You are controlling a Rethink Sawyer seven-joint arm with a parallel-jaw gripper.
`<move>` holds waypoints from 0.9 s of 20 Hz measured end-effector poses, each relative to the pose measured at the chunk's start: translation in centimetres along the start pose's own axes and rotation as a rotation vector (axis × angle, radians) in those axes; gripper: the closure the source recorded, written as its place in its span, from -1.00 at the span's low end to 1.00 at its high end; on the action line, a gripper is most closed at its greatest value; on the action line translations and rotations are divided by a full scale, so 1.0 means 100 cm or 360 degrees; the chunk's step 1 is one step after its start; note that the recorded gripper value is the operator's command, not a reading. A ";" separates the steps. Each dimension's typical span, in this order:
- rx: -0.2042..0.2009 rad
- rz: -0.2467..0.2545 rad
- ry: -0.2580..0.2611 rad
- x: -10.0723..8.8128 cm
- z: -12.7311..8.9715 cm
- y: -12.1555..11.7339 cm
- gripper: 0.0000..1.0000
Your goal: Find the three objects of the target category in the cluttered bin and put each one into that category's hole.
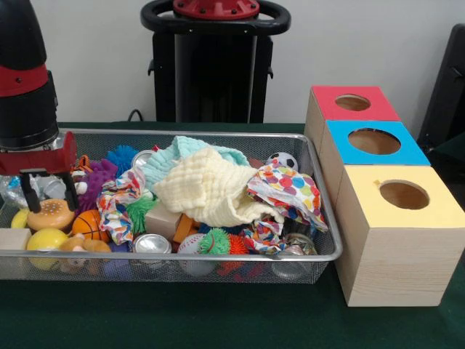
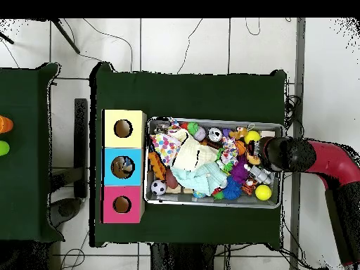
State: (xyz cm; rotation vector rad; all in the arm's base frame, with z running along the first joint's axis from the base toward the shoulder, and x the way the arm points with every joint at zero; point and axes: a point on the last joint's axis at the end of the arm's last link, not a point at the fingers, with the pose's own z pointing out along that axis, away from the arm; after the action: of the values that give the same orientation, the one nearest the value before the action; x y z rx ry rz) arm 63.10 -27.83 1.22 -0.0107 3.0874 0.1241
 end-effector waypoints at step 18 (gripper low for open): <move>0.0080 0.0045 -0.0040 0.022 -0.048 -0.063 -1.00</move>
State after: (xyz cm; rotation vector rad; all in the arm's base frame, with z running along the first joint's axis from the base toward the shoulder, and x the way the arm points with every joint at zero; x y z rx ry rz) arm 60.73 -34.47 5.37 0.0358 3.0654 0.0477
